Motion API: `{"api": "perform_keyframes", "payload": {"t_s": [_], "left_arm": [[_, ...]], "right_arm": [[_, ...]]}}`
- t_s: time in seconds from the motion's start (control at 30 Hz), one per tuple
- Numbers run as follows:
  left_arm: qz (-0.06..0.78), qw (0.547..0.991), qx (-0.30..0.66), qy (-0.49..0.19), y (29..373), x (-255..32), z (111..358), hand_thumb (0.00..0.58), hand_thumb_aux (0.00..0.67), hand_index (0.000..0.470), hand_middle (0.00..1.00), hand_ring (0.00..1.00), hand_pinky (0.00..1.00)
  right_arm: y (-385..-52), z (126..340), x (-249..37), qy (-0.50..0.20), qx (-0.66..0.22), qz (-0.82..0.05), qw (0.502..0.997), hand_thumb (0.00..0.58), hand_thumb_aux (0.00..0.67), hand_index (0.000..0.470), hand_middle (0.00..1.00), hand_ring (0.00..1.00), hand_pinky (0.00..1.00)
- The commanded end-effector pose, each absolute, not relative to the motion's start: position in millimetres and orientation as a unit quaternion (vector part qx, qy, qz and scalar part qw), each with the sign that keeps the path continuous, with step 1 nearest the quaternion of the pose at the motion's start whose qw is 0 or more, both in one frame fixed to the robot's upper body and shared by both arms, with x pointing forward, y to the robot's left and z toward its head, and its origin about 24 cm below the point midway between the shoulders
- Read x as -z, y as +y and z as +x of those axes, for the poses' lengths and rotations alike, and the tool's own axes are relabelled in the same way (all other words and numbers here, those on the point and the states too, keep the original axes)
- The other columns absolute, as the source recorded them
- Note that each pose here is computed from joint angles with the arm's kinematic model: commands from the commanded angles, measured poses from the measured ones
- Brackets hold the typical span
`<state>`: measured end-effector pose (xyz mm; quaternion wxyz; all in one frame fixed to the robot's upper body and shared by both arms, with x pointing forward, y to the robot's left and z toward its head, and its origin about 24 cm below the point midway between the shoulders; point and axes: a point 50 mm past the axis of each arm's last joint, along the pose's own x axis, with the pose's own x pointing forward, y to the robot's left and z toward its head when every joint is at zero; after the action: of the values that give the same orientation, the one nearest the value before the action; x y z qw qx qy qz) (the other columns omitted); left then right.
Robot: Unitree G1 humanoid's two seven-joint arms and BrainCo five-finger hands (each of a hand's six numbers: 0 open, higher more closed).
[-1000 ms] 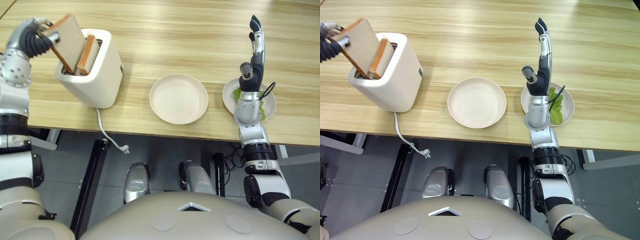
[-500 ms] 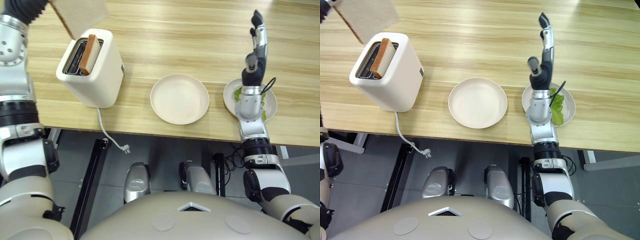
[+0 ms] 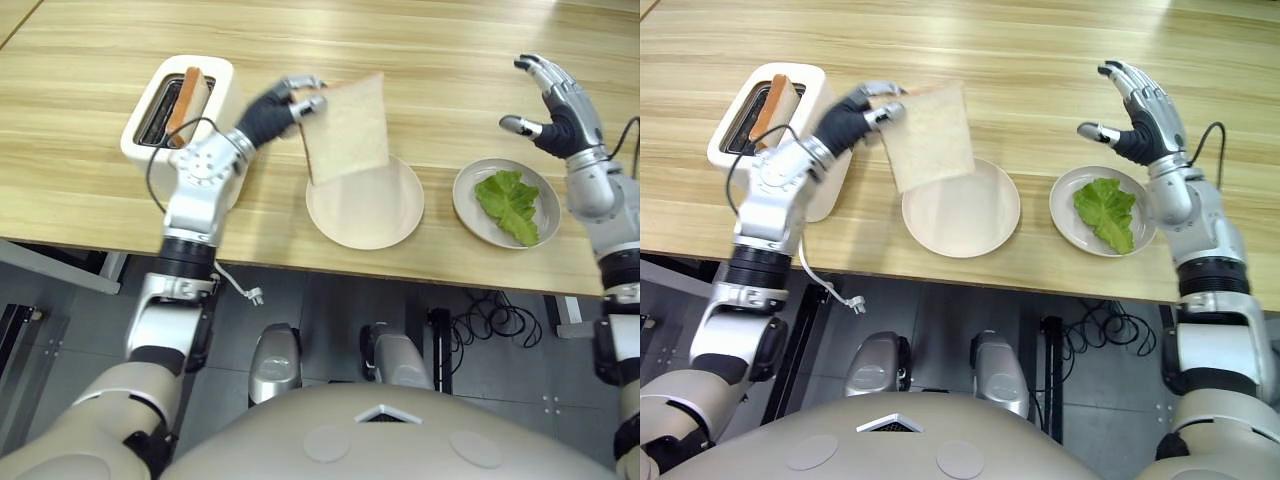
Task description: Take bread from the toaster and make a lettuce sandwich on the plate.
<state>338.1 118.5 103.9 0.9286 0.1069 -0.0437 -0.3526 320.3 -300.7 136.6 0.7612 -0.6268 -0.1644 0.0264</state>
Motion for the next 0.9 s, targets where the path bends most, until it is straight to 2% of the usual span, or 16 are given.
{"api": "perform_keyframes", "payload": {"t_s": [0.03, 0.13, 0.27, 0.57, 0.9], "left_arm": [[0.112, 0.916, 0.384, 0.021, 111, -66, 336, 0.58, 0.67, 0.46, 1.0, 1.0, 1.0], [0.114, 0.911, 0.394, 0.043, 112, -51, 336, 0.58, 0.67, 0.46, 1.0, 1.0, 1.0], [0.154, 0.907, 0.387, 0.059, 118, -40, 338, 0.58, 0.67, 0.46, 1.0, 1.0, 1.0], [0.191, 0.888, 0.412, 0.074, 110, -29, 338, 0.58, 0.67, 0.46, 1.0, 1.0, 1.0], [0.192, 0.885, 0.42, 0.063, 103, -34, 342, 0.58, 0.67, 0.46, 1.0, 1.0, 1.0]], "right_arm": [[-310, 318, -119, -0.117, -0.061, -0.687, 0.714, 0.0, 0.0, 0.0, 0.0, 0.0, 0.0], [-319, 317, -106, -0.082, -0.076, -0.734, 0.669, 0.0, 0.0, 0.0, 0.0, 0.0, 0.0], [-324, 318, -92, -0.055, -0.075, -0.768, 0.634, 0.0, 0.0, 0.0, 0.0, 0.0, 0.0], [-326, 315, -66, -0.009, -0.093, -0.789, 0.607, 0.0, 0.0, 0.0, 0.0, 0.0, 0.0], [-335, 308, -54, 0.025, -0.107, -0.817, 0.566, 0.0, 0.0, 0.0, 0.0, 0.0, 0.0]]}}
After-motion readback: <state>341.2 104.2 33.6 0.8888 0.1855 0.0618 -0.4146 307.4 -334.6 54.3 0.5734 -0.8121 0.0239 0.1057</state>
